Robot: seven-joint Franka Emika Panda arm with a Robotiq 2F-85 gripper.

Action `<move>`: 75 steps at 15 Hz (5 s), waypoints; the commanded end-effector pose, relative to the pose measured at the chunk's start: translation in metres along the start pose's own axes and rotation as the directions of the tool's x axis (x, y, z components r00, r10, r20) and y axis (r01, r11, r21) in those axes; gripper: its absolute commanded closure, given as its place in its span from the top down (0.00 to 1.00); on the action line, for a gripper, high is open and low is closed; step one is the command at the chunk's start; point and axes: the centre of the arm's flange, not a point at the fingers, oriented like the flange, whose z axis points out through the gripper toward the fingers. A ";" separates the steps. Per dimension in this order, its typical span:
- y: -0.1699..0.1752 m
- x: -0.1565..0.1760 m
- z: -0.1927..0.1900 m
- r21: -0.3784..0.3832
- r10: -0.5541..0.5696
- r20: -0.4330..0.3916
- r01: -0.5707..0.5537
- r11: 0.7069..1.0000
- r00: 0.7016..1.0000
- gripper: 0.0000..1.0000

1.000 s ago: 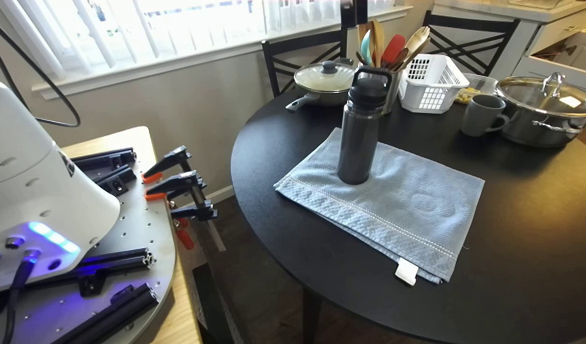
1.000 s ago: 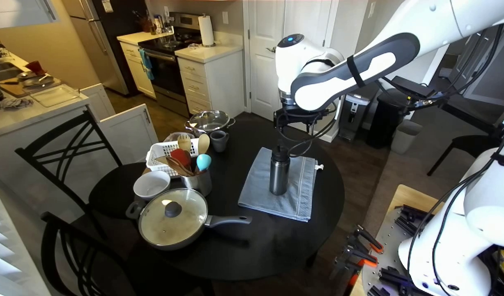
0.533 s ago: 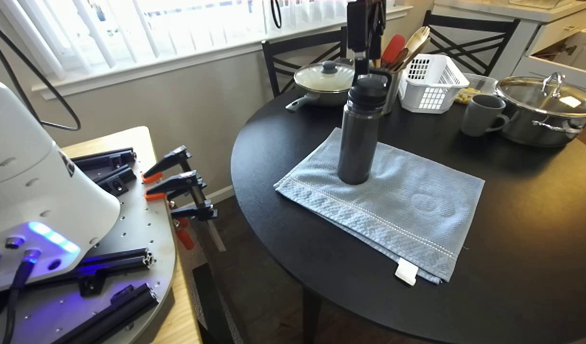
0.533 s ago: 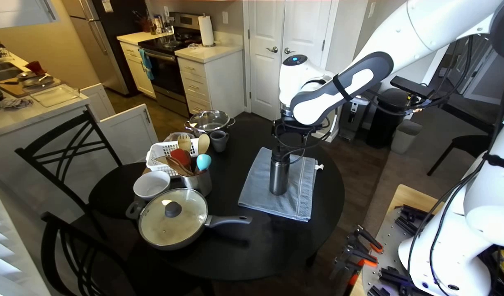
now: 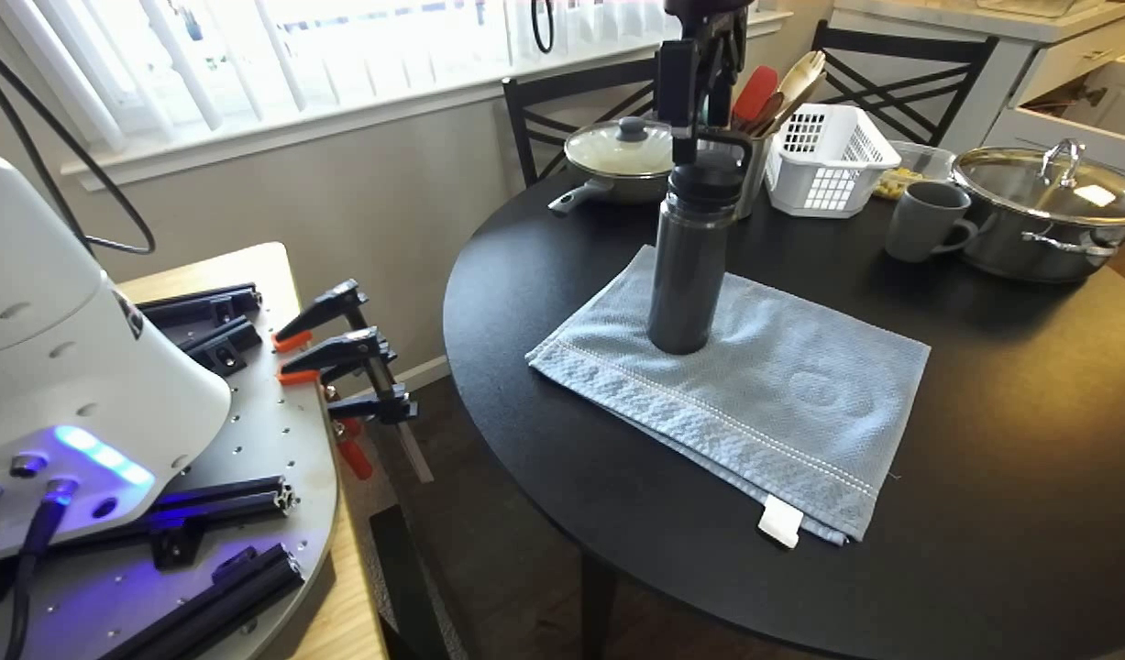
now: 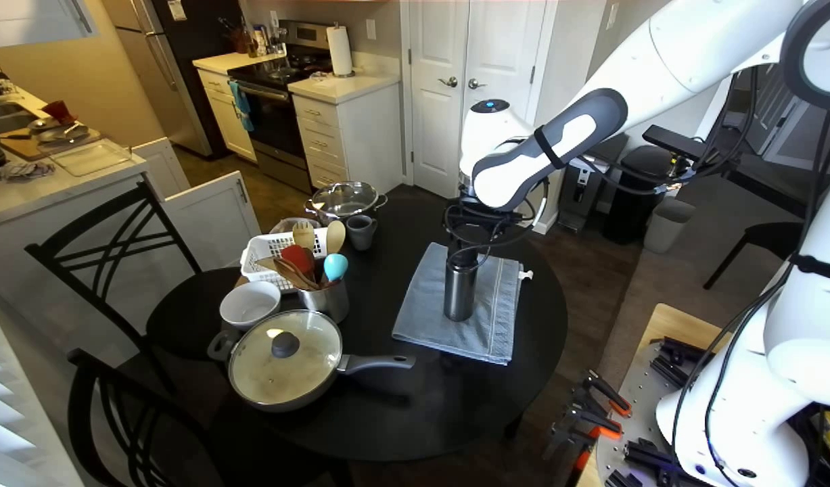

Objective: Place the flask lid on the towel

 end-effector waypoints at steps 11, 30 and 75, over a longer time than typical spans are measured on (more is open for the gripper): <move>-0.016 0.030 -0.005 0.117 -0.112 0.091 0.101 0.988 0.990 1.00; -0.012 0.031 0.004 0.011 -0.261 0.165 0.263 0.965 0.951 1.00; 0.050 0.101 0.019 -0.176 0.140 -0.039 -0.145 0.974 0.989 0.06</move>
